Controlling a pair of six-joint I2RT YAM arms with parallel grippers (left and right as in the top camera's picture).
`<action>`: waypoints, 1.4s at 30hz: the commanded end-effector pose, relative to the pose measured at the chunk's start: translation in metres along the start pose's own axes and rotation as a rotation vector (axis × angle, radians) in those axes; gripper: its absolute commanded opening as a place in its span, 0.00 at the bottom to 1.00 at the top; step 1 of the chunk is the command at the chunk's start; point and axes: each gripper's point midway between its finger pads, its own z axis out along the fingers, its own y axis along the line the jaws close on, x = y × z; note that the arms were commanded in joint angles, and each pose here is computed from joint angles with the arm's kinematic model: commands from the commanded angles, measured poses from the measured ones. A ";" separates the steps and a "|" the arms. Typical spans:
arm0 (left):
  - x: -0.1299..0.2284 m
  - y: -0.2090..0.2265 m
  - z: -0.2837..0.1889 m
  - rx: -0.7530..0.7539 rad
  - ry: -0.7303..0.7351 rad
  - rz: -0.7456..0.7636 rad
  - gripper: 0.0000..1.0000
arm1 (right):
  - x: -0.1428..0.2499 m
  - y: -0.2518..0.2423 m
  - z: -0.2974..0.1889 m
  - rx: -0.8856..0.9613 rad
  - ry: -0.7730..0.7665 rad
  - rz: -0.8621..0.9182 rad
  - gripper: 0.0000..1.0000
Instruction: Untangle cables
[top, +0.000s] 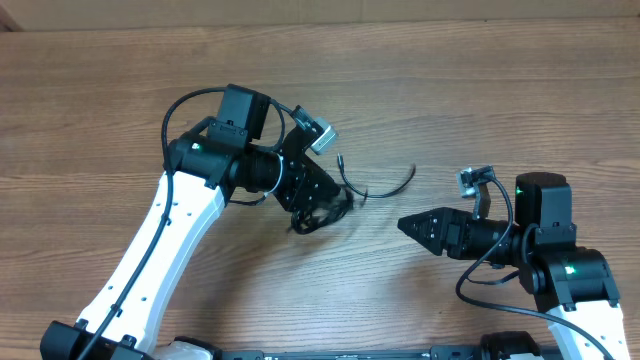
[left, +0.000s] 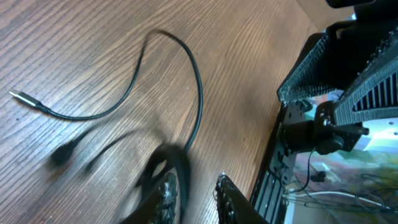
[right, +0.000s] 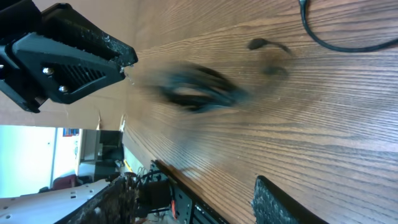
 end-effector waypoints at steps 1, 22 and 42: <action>-0.011 -0.011 -0.009 0.025 -0.042 0.023 0.04 | 0.000 0.006 -0.001 -0.024 -0.001 -0.025 0.58; 0.051 0.077 0.004 -0.446 0.282 0.198 1.00 | -0.007 -0.012 -0.002 0.082 -0.041 -0.020 0.58; 0.068 0.129 0.063 -0.461 0.426 0.288 0.80 | -0.010 -0.032 0.011 0.121 0.008 0.046 0.58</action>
